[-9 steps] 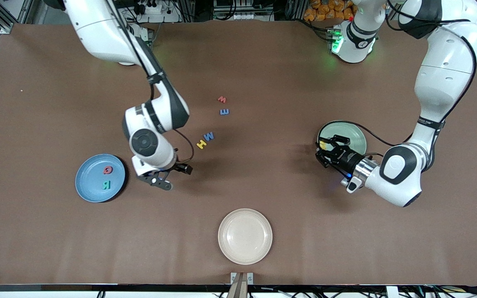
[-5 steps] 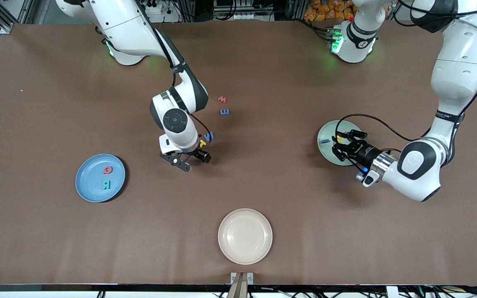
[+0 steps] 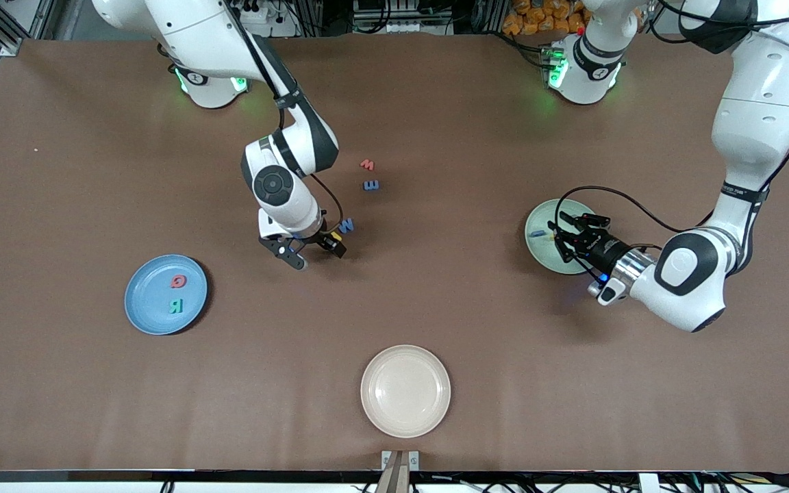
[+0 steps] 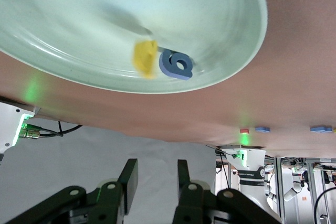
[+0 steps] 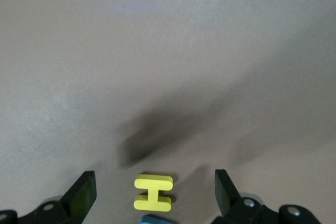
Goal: Sort uppercase to blue plate, lowercase to green plate
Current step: 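Grasp yellow H with the right gripper while the left gripper returns to letters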
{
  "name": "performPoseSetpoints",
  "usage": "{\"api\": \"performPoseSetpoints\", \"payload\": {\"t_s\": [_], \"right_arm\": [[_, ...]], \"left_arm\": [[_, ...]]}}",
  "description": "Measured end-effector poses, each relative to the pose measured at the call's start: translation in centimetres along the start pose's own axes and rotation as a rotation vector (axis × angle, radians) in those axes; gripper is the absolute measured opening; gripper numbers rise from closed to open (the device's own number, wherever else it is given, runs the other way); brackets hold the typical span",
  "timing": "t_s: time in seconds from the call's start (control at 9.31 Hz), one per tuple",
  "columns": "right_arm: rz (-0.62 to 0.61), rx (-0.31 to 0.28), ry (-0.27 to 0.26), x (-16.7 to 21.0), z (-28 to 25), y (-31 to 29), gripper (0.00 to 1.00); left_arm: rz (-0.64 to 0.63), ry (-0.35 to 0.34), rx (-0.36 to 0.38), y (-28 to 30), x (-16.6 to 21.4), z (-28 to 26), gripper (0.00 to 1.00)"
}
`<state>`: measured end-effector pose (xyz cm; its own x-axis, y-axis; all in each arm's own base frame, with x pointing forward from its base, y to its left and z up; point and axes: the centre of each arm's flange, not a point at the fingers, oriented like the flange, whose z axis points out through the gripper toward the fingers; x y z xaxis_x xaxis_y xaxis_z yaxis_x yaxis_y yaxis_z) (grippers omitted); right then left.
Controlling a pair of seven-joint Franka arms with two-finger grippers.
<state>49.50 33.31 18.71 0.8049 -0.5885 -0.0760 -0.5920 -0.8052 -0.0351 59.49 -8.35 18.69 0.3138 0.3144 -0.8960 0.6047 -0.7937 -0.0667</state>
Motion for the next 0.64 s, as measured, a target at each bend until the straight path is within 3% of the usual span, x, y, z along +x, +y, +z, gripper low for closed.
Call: {"api": "performPoseSetpoints", "payload": {"t_s": [0.43, 0.64], "right_arm": [[-0.006, -0.01, -0.006, -1.0, 1.0, 0.5, 1.0], [0.002, -0.008, -0.013, -1.7, 1.5, 0.4, 1.0]], "left_arm": [[0.007, 0.001, 0.002, 0.3, -0.3, 0.1, 0.52], [0.044, 0.007, -0.004, 2.4, -2.2, 0.2, 0.52]]}}
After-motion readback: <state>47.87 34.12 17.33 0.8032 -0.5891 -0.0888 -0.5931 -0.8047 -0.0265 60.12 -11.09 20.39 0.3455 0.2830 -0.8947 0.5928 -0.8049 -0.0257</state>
